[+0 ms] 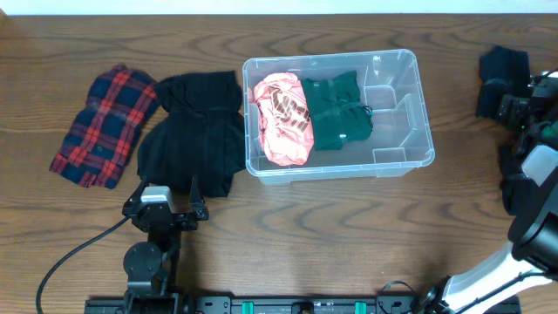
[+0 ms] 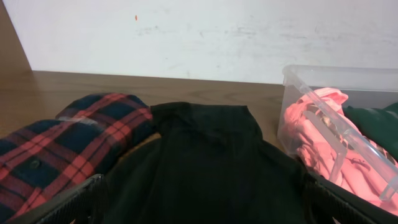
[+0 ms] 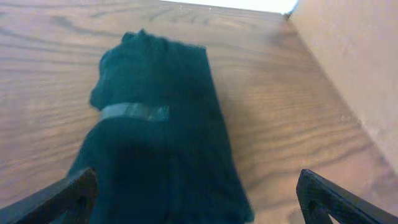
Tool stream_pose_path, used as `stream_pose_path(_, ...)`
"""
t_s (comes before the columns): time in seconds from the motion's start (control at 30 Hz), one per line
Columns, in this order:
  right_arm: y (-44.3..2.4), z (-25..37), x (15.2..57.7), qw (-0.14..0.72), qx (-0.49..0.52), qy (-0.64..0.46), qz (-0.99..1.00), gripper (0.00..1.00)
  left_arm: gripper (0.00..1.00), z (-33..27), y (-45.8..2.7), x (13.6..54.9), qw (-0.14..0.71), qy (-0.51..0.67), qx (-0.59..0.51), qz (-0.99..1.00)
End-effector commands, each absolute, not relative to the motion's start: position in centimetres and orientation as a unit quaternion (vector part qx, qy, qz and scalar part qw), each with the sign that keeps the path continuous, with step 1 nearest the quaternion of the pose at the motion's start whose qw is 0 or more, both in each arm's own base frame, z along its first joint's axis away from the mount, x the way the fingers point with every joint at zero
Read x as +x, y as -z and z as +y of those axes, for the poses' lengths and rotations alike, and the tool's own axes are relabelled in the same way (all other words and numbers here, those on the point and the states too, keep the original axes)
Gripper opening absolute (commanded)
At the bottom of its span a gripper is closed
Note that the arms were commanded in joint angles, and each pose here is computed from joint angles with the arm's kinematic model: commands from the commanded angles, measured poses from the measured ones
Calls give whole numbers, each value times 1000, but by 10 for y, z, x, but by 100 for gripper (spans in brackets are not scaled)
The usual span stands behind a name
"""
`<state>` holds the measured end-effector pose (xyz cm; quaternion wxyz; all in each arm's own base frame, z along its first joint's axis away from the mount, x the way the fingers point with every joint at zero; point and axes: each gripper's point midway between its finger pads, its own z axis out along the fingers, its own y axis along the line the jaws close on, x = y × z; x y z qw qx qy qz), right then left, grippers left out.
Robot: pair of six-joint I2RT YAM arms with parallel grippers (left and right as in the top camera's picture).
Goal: Pack container
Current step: 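Lower the right gripper onto the black folded garment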
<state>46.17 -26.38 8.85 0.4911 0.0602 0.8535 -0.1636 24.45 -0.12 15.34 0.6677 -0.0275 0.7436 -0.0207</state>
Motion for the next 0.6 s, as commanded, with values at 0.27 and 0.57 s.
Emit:
stream_pose_path(0.27, -43, -267, 485, 493, 97, 141, 853, 98, 98, 2, -136, 244, 649, 17, -39, 759)
stream_pose_path(0.57, 1, -230, 484, 435, 145, 81, 885, 85, 98, 2, -136, 244, 649, 17, -39, 759)
